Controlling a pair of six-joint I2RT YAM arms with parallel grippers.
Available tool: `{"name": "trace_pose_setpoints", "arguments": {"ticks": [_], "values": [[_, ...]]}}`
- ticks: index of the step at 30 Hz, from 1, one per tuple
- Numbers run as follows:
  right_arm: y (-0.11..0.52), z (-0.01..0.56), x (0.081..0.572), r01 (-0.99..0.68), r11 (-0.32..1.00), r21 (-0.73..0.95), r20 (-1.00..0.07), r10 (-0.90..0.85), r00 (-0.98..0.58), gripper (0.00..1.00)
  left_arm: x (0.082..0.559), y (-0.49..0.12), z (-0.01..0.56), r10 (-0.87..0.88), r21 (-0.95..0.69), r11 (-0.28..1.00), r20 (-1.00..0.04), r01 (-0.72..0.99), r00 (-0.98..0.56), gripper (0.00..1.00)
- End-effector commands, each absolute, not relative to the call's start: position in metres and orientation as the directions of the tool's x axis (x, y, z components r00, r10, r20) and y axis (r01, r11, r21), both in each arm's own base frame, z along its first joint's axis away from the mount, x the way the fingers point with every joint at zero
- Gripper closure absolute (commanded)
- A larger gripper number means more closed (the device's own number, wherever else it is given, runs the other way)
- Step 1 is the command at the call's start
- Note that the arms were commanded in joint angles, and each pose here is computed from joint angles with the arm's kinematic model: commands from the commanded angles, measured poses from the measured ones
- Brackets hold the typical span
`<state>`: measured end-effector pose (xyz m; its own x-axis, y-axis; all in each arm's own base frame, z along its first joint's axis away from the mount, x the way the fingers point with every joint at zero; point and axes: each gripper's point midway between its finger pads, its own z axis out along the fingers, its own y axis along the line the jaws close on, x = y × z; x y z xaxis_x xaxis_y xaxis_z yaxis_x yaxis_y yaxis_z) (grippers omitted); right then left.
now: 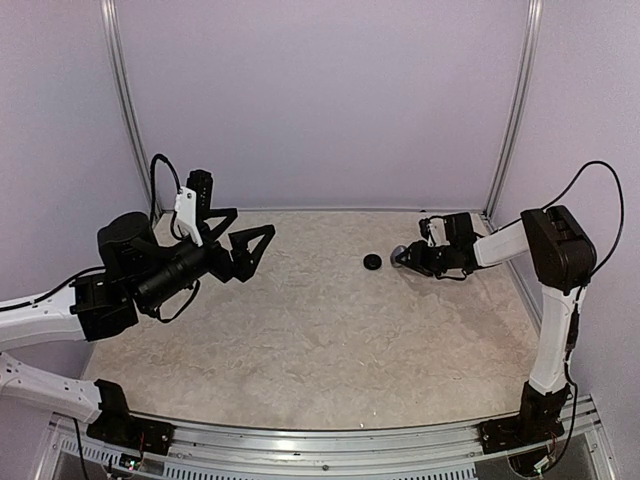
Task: Insert the wireless bluetooth earbuds into the charging case
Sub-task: Place the charging case with the earbuds at the center of the board, then reset both arms
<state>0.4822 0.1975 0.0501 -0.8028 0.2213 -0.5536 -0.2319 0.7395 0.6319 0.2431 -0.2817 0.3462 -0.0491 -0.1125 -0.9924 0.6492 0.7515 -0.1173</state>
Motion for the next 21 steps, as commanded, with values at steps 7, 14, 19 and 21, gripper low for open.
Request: {"name": "trace_pose_setpoints", "arguments": {"ticks": [7,14,19,21], "values": [[0.183,0.074,0.471,-0.240,0.771,0.589,-0.590,0.208,-0.780,0.35,0.258,-0.274,0.356,-0.169,-0.224,0.754,-0.975,0.617,-0.147,0.01],[0.175,0.117,0.444,-0.334,0.787,0.519,-0.680,0.143,-0.719,0.14,0.277,-0.288,0.345,-0.133,-0.285,0.710,-0.952,0.645,-0.275,0.01],[0.170,0.159,0.423,-0.410,0.791,0.455,-0.752,0.095,-0.652,0.00,0.309,-0.280,0.325,-0.102,-0.312,0.777,-0.919,0.547,-0.380,0.01],[0.168,0.176,0.413,-0.430,0.794,0.430,-0.774,0.079,-0.628,0.00,0.321,-0.275,0.314,-0.107,-0.337,0.790,-0.898,0.513,-0.426,0.01]]}}
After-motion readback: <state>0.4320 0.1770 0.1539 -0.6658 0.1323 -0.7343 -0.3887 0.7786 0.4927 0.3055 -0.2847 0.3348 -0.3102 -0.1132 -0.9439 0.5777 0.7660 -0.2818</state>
